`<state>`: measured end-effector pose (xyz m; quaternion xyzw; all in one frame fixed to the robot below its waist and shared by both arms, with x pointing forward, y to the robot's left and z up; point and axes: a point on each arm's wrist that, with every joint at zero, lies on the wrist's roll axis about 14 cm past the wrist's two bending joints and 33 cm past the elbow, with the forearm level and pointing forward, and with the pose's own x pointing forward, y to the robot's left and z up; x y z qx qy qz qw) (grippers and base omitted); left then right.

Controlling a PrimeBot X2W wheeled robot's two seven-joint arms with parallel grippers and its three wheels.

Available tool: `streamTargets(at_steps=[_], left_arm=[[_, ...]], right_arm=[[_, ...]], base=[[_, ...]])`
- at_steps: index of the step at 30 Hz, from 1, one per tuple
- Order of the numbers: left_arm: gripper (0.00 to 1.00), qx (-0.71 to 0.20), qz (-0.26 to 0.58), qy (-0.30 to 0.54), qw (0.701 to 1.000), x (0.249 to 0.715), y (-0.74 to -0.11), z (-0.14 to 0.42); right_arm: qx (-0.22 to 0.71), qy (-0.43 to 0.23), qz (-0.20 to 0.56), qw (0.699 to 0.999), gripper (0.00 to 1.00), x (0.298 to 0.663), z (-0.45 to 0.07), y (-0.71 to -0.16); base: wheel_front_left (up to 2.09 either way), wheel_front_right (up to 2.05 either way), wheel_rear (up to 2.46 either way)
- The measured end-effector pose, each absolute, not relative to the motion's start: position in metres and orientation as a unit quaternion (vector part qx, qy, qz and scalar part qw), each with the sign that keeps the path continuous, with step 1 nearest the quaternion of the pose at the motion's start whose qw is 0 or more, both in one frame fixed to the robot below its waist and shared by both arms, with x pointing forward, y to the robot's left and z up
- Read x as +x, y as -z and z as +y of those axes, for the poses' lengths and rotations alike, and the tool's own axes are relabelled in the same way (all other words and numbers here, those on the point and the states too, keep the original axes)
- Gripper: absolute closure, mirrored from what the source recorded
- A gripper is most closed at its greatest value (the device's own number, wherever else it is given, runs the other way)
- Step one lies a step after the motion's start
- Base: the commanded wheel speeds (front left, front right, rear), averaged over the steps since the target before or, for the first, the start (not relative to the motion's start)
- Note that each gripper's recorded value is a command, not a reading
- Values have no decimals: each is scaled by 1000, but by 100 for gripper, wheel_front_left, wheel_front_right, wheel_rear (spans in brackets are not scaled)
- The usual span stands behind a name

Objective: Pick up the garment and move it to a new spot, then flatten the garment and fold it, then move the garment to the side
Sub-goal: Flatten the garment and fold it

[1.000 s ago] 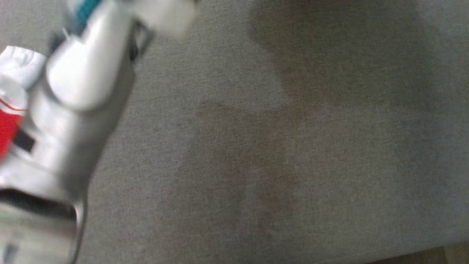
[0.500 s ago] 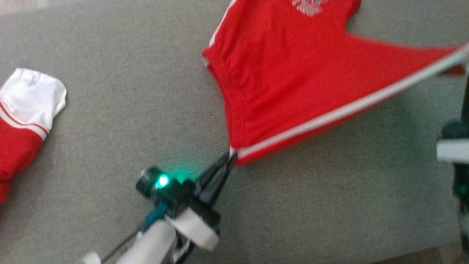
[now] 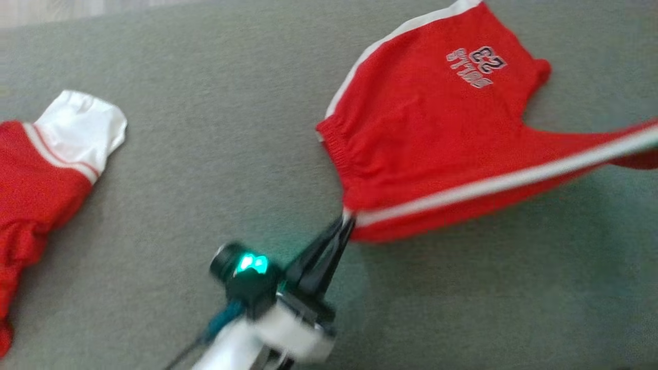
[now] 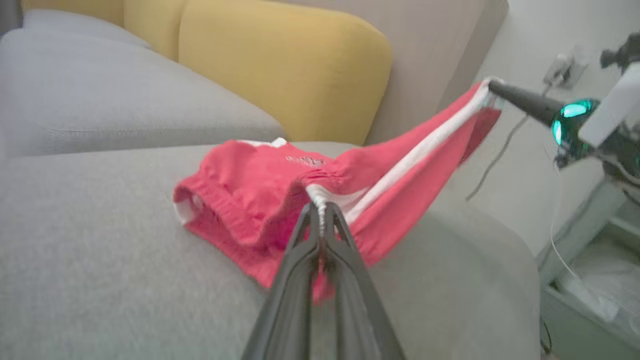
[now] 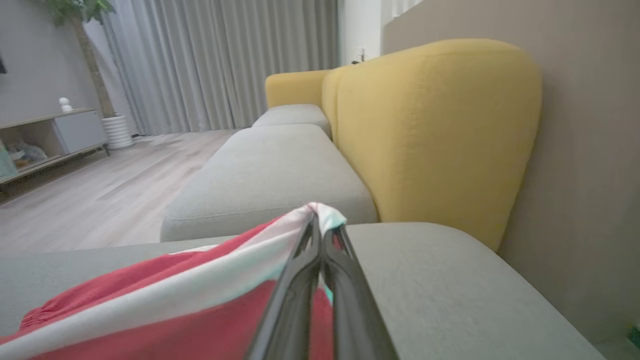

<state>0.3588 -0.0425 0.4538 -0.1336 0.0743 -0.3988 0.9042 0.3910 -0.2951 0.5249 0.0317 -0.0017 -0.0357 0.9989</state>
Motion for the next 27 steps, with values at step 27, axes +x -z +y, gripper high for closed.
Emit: streamTargets(at_steps=[27], left_arm=[[100,-110,109,307,939,500,-436,-25]], right_arm=[[-89,-114,171,975,100,597,-228,-419]], base=[[0,0,0]])
